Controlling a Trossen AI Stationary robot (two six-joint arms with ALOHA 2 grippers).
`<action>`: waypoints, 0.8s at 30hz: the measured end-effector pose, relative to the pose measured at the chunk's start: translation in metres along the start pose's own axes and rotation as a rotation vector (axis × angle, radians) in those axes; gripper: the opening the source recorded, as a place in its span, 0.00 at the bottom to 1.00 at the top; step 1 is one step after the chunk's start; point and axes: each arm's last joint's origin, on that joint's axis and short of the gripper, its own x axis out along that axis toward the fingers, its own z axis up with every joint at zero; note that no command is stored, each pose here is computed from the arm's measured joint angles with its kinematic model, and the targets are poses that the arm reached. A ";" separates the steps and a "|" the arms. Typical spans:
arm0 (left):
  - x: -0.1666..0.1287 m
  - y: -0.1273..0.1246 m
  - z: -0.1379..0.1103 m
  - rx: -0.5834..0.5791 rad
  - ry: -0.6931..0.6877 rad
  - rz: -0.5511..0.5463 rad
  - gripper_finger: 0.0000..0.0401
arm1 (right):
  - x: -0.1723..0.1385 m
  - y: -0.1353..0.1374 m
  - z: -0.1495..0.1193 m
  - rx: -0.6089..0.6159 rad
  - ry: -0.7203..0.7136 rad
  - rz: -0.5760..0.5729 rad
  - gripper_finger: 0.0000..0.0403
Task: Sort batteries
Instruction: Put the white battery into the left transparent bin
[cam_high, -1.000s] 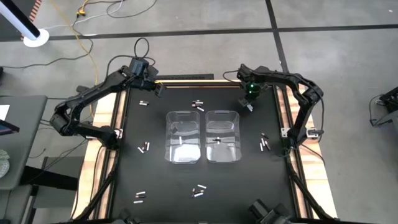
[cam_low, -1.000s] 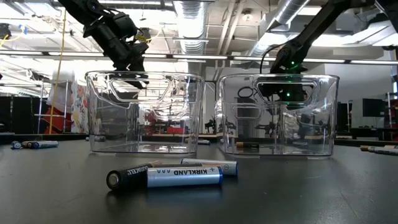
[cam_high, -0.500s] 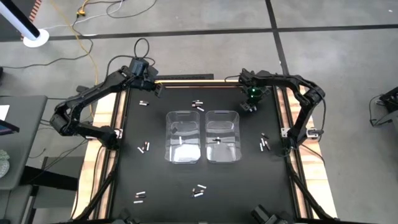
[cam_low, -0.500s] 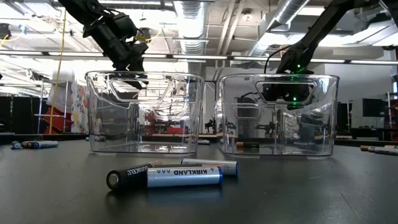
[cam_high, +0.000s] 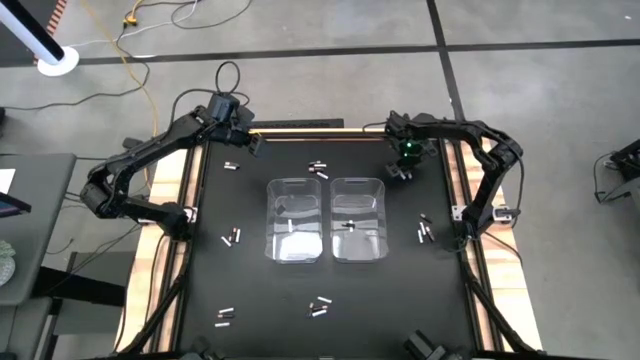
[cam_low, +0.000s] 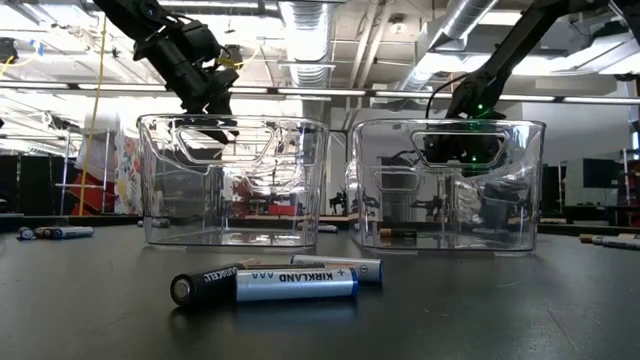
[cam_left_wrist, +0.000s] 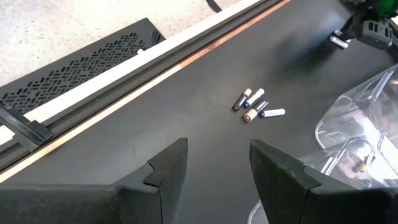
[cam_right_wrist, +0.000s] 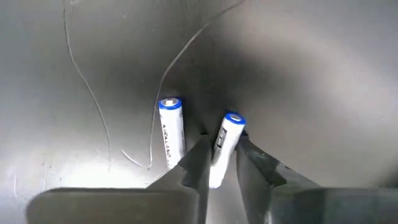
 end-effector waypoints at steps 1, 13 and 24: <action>0.000 0.000 0.000 0.000 0.000 0.000 0.42 | 0.000 0.000 0.000 0.000 0.003 0.004 0.19; 0.000 0.000 -0.001 -0.003 0.013 0.002 0.42 | -0.001 0.001 -0.001 -0.010 0.016 0.017 0.04; 0.000 0.000 -0.002 -0.004 0.019 0.002 0.42 | -0.040 -0.001 -0.008 -0.009 -0.081 0.054 0.05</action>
